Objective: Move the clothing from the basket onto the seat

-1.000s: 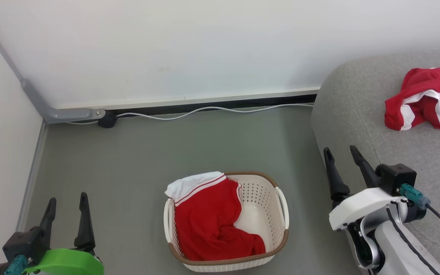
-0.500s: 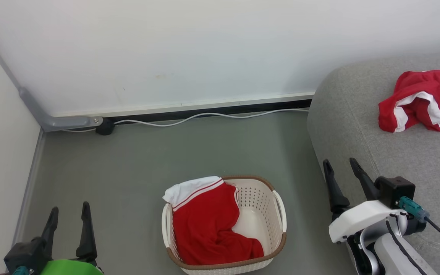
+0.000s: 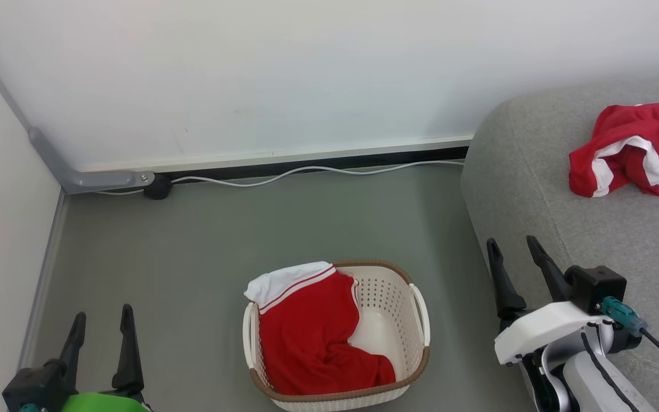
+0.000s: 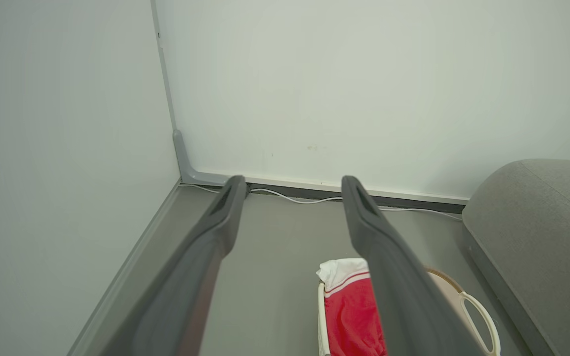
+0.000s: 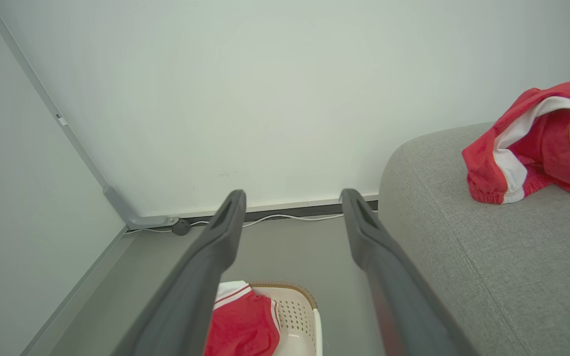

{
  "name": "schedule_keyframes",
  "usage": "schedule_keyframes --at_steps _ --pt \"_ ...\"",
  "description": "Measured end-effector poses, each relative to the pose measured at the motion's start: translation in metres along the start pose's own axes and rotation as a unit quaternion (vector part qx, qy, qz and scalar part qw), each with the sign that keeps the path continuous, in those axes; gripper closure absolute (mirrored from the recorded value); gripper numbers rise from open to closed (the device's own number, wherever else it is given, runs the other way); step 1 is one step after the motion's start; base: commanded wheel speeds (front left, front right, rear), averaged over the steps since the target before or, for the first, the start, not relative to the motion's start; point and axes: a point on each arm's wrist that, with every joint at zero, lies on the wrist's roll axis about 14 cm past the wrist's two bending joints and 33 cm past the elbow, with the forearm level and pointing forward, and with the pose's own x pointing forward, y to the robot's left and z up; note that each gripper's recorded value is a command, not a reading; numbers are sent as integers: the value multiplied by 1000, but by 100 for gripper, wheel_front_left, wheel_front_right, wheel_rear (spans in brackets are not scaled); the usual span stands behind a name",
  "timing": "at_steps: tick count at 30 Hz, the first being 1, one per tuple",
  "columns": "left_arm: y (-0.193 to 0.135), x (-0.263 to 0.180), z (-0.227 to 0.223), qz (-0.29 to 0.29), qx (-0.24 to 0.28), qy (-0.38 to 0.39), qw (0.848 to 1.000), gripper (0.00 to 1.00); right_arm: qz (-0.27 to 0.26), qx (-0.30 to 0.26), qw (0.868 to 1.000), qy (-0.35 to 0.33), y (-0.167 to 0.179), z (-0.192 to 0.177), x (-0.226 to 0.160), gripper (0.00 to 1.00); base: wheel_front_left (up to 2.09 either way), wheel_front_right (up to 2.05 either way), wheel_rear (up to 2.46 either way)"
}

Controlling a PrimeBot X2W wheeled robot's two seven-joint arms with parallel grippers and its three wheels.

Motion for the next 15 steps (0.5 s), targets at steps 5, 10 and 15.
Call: schedule_keyframes --at_steps 5,10,15 --pt "2 -2 -2 4 -2 2 1000 0 1 -3 1000 -3 0 2 1 0 0 0 0" --pt "1 -2 -1 0 6 2 1000 0 1 -2 1000 -3 1 2 2 0 0 0 0" --pt "0 -1 -3 -3 9 5 1000 0 -3 -4 1000 1 -3 0 2 0 0 0 0"
